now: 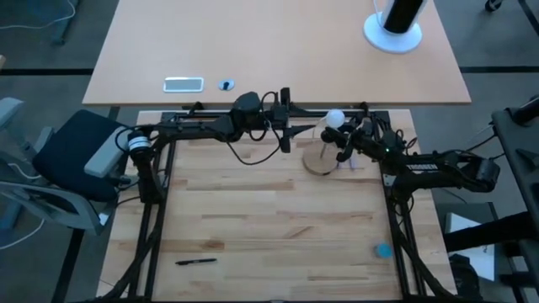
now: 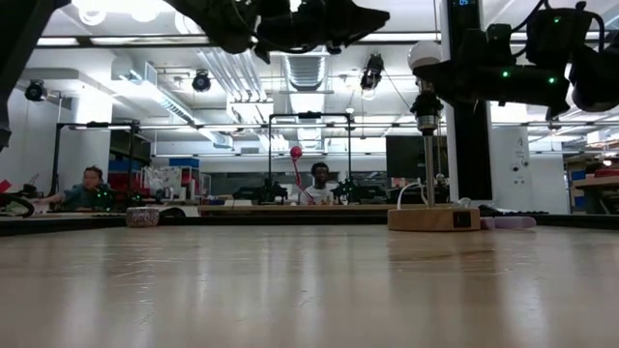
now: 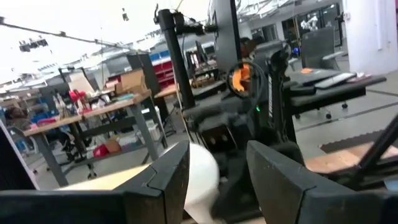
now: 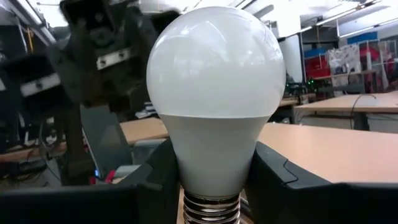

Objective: Screw lightbulb
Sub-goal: Insert the lightbulb on the lamp

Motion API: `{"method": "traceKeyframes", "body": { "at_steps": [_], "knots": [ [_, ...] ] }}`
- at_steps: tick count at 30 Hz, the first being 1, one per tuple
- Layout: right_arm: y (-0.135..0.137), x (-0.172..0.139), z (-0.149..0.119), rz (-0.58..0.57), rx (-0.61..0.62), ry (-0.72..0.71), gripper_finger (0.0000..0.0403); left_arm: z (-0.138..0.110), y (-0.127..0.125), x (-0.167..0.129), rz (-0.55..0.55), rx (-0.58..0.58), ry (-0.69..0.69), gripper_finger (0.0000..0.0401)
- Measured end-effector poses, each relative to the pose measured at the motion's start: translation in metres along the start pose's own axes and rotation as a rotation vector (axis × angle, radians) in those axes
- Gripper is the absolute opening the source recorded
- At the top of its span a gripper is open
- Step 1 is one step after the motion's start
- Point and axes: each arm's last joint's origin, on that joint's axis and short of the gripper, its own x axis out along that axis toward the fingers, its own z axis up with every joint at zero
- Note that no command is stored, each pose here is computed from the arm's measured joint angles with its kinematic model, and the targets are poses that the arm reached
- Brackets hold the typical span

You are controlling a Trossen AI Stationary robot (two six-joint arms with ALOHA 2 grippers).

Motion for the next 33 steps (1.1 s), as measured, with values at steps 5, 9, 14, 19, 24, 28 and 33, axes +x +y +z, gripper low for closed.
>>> {"method": "traceKeyframes", "body": {
  "at_steps": [5, 9, 14, 19, 24, 28, 33],
  "knots": [
    [0.000, -0.001, -0.003, -0.004, 0.000, 0.022, 0.0119, -0.008, 0.003, 0.010, -0.005, -0.006, 0.026, 0.0152],
    [0.000, -0.001, -0.003, -0.004, -0.006, 0.023, 0.0119, -0.010, 0.006, 0.019, -0.002, -0.001, 0.013, 0.0152],
    [-0.001, -0.001, -0.005, -0.006, -0.013, 0.041, 0.0130, -0.025, 0.007, 0.033, -0.012, -0.053, 0.046, 0.0152],
    [-0.001, -0.001, -0.006, -0.008, -0.005, 0.053, 0.0217, -0.020, 0.010, 0.037, -0.006, -0.060, 0.027, 0.0152],
    [-0.001, -0.001, -0.006, -0.007, -0.005, 0.057, 0.0248, -0.023, 0.009, 0.037, -0.008, -0.068, 0.048, 0.0152],
    [-0.001, -0.001, -0.008, -0.005, -0.008, 0.069, 0.0240, -0.020, 0.010, 0.036, -0.006, -0.063, 0.044, 0.0152],
    [0.000, -0.001, -0.008, 0.001, -0.020, 0.076, 0.0221, -0.023, 0.011, 0.036, 0.028, -0.039, 0.080, 0.0152]
  ]
}}
